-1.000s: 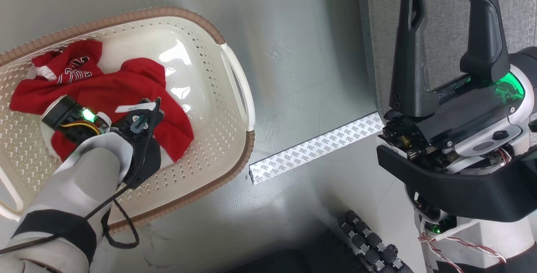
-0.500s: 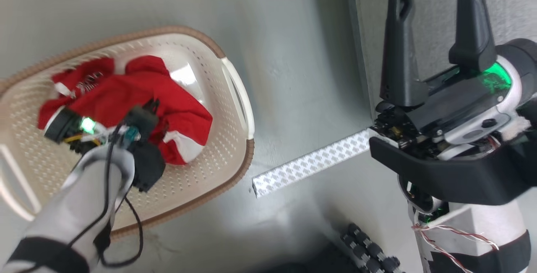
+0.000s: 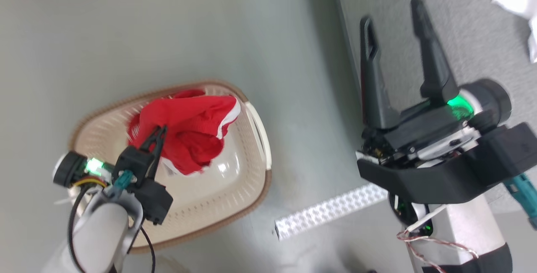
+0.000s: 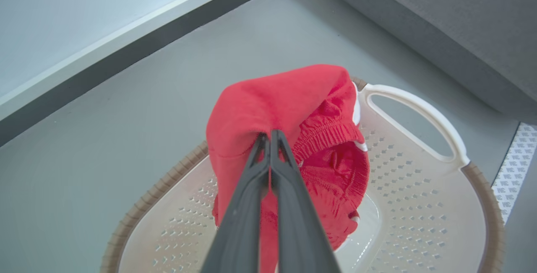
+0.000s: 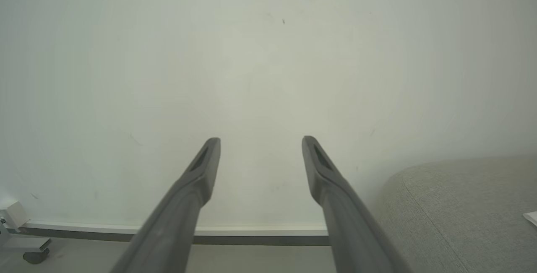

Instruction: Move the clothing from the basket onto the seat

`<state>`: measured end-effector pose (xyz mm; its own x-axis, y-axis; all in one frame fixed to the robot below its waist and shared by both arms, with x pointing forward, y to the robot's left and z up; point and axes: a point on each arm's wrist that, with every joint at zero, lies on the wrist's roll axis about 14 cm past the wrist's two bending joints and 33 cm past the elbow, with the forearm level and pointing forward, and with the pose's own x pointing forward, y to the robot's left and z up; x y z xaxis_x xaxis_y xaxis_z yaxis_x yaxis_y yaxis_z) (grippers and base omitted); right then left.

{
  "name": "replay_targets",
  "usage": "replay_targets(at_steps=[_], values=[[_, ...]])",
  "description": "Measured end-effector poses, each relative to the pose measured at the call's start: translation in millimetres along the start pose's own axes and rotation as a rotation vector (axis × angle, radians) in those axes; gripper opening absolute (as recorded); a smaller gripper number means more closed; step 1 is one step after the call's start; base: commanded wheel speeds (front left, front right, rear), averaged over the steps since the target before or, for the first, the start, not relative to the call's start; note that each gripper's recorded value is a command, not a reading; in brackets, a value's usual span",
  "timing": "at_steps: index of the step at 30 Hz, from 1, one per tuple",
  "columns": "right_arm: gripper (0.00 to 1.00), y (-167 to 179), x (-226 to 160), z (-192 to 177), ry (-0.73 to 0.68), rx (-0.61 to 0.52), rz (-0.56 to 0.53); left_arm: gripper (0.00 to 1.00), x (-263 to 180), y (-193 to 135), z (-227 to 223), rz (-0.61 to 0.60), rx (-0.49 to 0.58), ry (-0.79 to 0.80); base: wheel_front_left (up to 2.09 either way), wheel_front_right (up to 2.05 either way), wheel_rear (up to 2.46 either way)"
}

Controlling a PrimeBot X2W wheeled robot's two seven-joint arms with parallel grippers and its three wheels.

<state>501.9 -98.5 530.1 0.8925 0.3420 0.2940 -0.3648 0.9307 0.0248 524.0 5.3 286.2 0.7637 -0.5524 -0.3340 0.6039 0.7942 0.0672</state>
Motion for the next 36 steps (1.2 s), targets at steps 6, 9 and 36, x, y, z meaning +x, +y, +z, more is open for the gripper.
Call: replay_targets(at_steps=[6, 9, 36], values=[[1.0, 13.9, -17.6, 28.2, -0.011, 0.009, 0.011, 0.0, -39.7, 21.1, 69.5, 0.116, 0.009, -0.15, 0.0, 0.0, 0.0], [1.0, 21.6, -26.3, 39.5, -0.017, 0.017, 0.019, 0.0, -58.7, 26.8, 101.4, 0.158, 0.013, -0.225, 0.0, 0.0, 0.0], [1.0, 89.7, -107.2, 102.9, -0.051, 0.061, 0.126, 0.0, -208.8, 9.2, 304.8, 0.276, 0.239, -0.752, 0.0, 0.0, 0.0]])
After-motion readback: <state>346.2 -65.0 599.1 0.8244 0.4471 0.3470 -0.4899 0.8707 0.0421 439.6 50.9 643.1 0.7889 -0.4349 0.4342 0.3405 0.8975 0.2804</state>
